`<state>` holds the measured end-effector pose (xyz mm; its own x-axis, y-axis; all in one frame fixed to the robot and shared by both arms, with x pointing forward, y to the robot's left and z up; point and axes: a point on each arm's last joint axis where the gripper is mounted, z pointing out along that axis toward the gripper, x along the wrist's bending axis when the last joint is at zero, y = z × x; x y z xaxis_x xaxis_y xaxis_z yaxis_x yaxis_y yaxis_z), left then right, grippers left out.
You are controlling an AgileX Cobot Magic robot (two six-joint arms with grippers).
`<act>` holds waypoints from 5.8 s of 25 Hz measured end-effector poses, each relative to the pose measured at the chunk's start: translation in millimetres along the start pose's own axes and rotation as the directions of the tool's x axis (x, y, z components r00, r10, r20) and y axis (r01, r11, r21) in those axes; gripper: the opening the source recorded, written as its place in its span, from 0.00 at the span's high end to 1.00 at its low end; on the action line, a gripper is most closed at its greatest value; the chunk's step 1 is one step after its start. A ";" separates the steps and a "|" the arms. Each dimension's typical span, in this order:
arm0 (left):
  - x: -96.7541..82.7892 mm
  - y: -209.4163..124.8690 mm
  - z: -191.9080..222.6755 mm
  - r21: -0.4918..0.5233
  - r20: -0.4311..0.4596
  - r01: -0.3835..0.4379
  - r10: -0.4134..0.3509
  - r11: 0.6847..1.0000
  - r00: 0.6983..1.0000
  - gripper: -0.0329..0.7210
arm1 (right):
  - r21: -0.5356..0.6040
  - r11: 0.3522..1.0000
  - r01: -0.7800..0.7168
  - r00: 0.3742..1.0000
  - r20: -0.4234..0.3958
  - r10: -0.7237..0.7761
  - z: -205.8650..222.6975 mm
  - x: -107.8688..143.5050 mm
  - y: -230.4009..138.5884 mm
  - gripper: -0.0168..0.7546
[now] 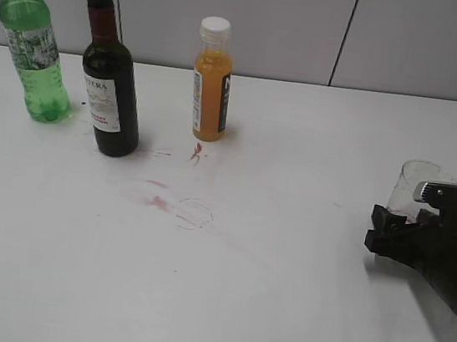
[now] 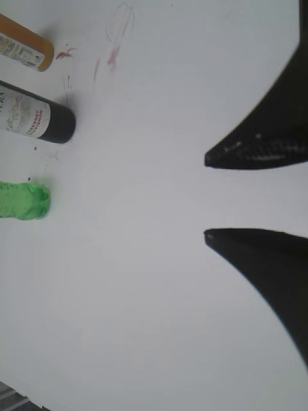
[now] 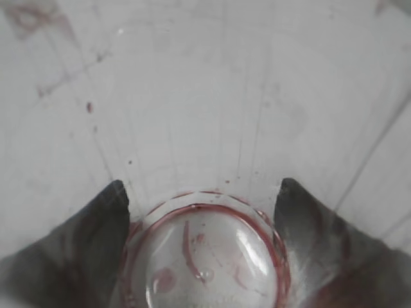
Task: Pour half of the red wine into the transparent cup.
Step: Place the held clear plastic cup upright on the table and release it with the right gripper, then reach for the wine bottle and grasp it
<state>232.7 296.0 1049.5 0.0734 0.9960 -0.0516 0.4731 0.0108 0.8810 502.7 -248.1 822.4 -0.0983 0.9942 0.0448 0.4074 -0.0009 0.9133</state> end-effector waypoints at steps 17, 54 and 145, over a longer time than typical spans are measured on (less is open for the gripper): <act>0.0 0.0 0.0 0.000 0.000 0.000 0.000 1.000 1.000 0.64 | -0.094 0.984 0.151 0.938 -0.300 -0.172 -9.8 29.6 24.5 0.31; 0.0 0.0 0.0 0.000 0.000 0.000 0.000 1.000 1.000 0.64 | -0.337 0.904 0.262 0.181 -0.903 -0.389 66.4 158.9 63.0 0.31; 0.0 0.0 0.0 0.000 0.000 0.000 0.000 1.000 1.000 0.64 | -0.098 0.882 0.462 0.638 -0.654 -0.407 74.3 59.3 97.3 0.13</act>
<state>232.7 296.0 1049.5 0.0734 0.9960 -0.0516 0.4731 0.0108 0.8810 603.9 -181.2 883.8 -0.8224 0.5636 -0.0777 0.2251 0.4477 0.8654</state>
